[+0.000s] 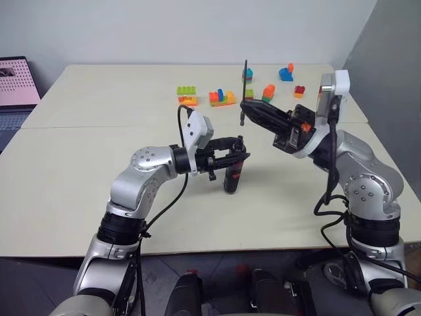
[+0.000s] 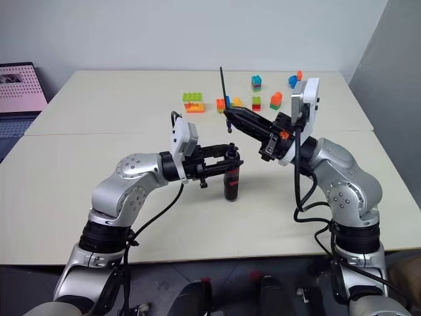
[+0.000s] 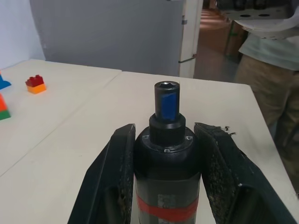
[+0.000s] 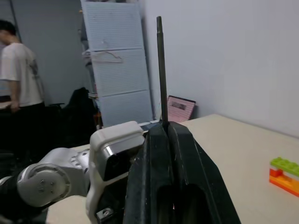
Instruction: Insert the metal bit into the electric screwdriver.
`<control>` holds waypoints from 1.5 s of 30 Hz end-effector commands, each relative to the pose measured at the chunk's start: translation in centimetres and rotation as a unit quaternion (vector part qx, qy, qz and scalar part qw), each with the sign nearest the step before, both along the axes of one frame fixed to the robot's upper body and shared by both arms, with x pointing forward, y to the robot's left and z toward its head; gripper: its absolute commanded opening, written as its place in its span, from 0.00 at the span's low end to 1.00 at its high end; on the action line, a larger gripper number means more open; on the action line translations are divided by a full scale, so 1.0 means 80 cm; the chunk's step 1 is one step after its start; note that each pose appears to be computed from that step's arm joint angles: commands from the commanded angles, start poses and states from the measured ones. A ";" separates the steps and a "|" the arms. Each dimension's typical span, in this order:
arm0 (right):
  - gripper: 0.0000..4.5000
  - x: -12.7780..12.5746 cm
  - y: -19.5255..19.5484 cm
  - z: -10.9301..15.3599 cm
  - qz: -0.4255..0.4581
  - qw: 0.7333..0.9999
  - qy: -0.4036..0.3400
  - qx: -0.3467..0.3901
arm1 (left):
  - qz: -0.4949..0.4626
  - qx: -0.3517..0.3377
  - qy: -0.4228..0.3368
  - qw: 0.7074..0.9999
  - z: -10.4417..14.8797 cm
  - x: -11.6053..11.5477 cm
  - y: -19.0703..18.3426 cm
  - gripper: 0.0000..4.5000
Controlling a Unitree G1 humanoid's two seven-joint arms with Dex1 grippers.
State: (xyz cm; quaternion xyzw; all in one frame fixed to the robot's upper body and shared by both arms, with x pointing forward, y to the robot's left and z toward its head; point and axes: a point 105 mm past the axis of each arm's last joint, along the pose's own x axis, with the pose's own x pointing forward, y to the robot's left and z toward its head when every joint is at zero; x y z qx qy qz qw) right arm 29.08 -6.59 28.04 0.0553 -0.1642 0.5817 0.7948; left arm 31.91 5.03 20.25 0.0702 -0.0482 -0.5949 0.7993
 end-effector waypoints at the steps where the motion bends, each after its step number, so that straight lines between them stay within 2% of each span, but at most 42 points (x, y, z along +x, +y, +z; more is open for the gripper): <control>1: 0.00 -0.009 0.000 0.004 0.033 0.999 -0.032 -0.003 | -0.022 -0.013 -0.028 0.999 0.016 -0.007 -0.005 0.36; 9: 0.00 -0.001 -0.002 -0.005 0.065 0.997 -0.048 0.016 | -0.030 -0.008 -0.027 0.999 0.009 -0.012 -0.005 0.36; 18: 0.00 0.001 -0.003 -0.019 0.095 0.995 -0.033 0.006 | -0.031 0.003 -0.033 0.999 -0.002 -0.017 -0.001 0.36; 28: 0.00 0.005 -0.001 -0.031 0.107 0.994 -0.017 0.000 | -0.030 0.010 -0.039 0.999 -0.016 -0.026 0.002 0.36; 45: 0.00 0.001 0.004 -0.046 0.122 0.992 -0.010 -0.011 | -0.017 0.015 -0.030 0.999 -0.021 -0.025 0.009 0.36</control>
